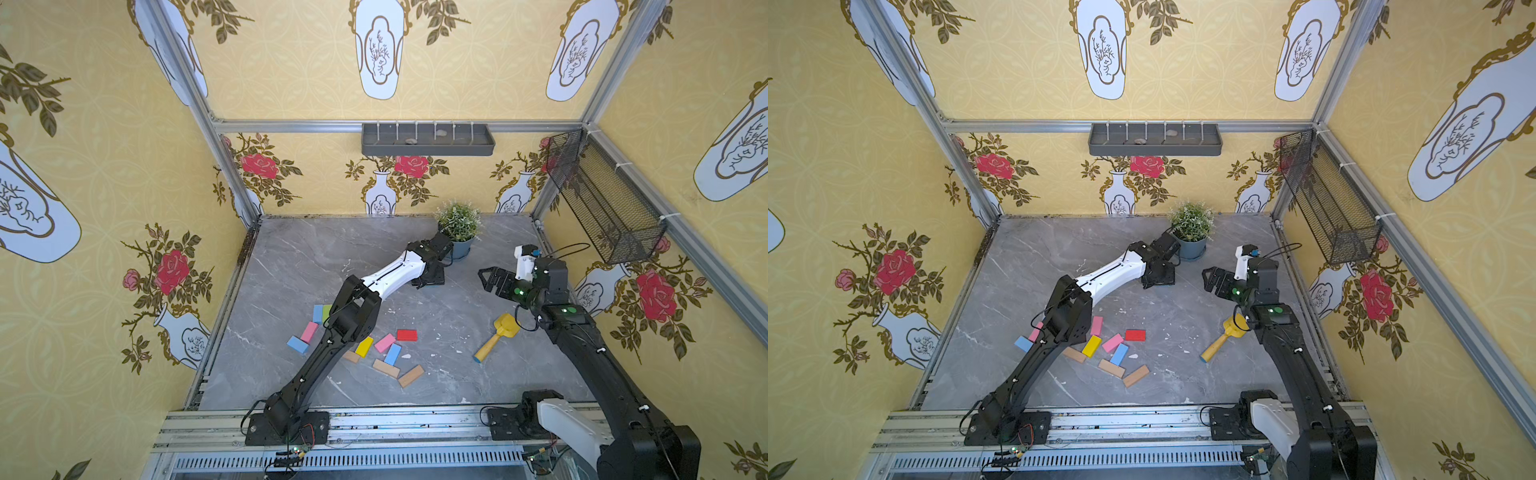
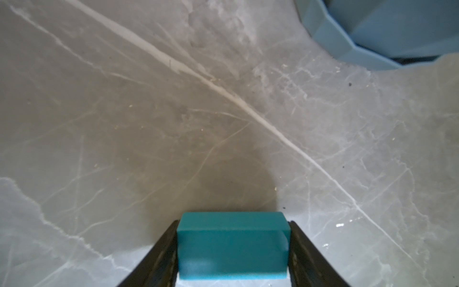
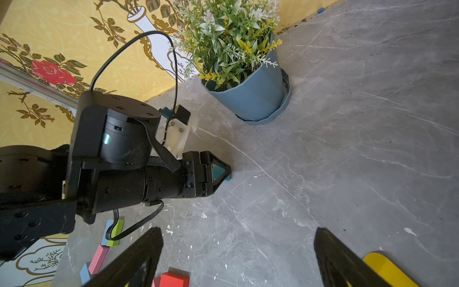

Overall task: Assemble the number 8 with building blocks
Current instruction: Place the building block at the center of the board.

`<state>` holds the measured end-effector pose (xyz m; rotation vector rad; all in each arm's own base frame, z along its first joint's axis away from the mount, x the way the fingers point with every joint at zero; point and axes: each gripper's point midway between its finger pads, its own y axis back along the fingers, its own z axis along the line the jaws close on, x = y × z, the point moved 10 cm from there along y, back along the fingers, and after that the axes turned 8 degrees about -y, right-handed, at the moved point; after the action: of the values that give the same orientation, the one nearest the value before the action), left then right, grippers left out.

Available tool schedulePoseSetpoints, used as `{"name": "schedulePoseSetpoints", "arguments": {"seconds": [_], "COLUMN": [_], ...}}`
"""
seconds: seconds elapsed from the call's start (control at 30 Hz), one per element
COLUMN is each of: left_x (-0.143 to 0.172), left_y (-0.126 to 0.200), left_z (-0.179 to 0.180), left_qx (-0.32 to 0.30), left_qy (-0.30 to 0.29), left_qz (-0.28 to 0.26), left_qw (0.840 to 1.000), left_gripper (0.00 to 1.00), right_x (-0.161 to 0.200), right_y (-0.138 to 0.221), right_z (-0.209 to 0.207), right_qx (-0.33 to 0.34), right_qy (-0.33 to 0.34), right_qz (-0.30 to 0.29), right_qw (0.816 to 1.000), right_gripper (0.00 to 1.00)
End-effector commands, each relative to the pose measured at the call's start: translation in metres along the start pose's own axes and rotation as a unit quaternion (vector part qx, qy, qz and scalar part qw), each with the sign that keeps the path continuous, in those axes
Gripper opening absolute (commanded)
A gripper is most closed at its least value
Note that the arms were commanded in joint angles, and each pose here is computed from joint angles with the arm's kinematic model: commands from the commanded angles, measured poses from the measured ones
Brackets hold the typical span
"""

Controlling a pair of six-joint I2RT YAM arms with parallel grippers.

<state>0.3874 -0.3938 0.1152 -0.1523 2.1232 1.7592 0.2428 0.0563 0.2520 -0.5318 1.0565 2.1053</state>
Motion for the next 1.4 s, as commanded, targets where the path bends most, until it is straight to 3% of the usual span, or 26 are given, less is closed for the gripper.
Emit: {"name": "schedulePoseSetpoints", "arguments": {"seconds": [0.0,0.5,0.93,1.07,1.37], "left_x": [0.006,0.003,-0.012,0.003,0.055], "left_y": [-0.012,-0.002,0.114,0.143,0.178], "left_z": [0.003,0.001,0.013,0.031,0.09], "left_qx": [-0.008,0.002,0.004,-0.008,-0.003], "left_qy": [0.005,0.015,0.001,-0.004,0.006], "left_qz": [0.016,0.005,-0.107,-0.132,-0.153], "left_qw": [1.0,1.0,0.994,0.991,0.988], "left_gripper": [0.65,0.78,0.93,0.99,1.0], "right_x": [-0.004,-0.002,-0.002,0.001,0.015], "right_y": [0.0,-0.003,-0.006,-0.007,-0.023], "right_z": [0.003,0.001,0.001,0.001,-0.006], "right_qx": [-0.013,-0.01,-0.014,-0.014,0.008], "right_qy": [0.006,0.004,-0.009,-0.023,-0.062], "right_qz": [-0.014,-0.01,0.008,0.023,0.074], "right_qw": [1.0,1.0,1.0,0.999,0.995], "right_gripper": [0.98,0.98,0.98,0.98,0.98]}}
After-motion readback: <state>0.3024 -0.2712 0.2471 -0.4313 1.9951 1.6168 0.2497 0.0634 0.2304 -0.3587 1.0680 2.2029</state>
